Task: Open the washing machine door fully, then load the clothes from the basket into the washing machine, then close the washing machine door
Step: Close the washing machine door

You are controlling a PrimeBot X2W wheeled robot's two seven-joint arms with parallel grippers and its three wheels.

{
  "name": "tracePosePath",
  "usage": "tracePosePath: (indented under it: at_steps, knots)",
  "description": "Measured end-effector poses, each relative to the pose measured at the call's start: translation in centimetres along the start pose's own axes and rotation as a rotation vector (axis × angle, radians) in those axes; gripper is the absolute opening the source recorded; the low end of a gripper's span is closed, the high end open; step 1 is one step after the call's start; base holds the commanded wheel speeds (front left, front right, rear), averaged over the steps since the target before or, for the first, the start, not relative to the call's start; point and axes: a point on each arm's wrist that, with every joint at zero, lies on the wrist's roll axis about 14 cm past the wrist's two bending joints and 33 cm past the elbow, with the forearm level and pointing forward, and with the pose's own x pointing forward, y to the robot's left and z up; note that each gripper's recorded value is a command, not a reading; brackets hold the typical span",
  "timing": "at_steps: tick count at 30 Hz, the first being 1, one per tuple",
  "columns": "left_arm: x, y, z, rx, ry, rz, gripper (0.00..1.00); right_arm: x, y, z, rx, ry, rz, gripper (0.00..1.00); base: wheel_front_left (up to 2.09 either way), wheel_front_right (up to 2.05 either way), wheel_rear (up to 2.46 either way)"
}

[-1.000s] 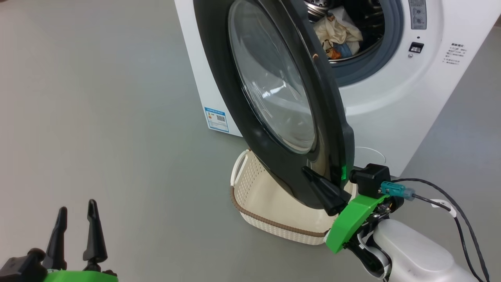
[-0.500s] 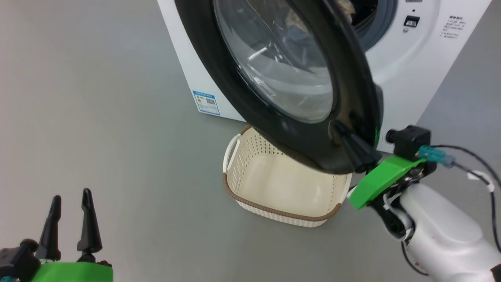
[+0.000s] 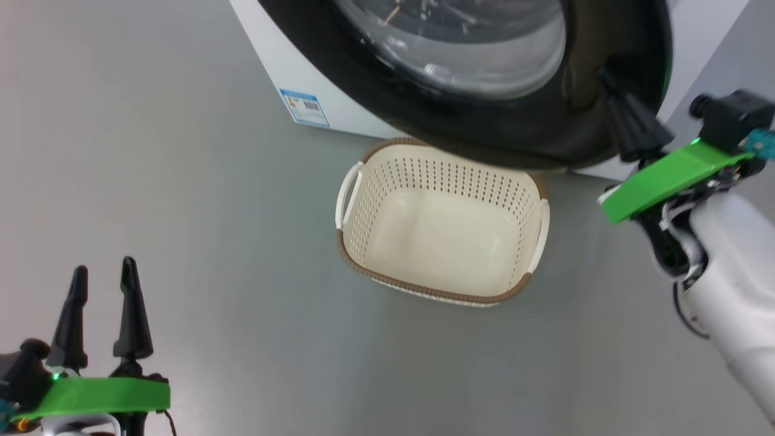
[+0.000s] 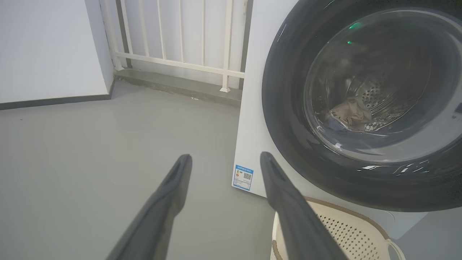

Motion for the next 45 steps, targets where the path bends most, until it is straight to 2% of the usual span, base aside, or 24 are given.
tracePosePath:
  at_steps: [5, 16, 25, 45]
  knots:
    - [1.7, -0.6, -0.9, 0.02, 0.024, -0.013, 1.0, 1.9, -3.5, 1.3, -0.03, -0.048, -0.04, 0.0, 0.0, 0.0, 0.0]
    - [4.6, -1.4, -2.8, 0.058, 0.066, -0.028, 1.0, 5.9, -8.3, 2.4, -0.105, -0.091, -0.062, 0.0, 0.0, 0.0, 0.0]
    - [5.2, -1.0, -3.8, 0.076, 0.092, -0.011, 1.0, 8.0, -8.6, 2.4, -0.115, -0.113, -0.036, 0.0, 0.0, 0.0, 0.0]
    - [5.7, -1.8, -3.4, 0.057, 0.071, -0.03, 1.0, 7.7, -8.7, 3.4, -0.117, -0.117, -0.041, 0.0, 0.0, 0.0, 0.0]
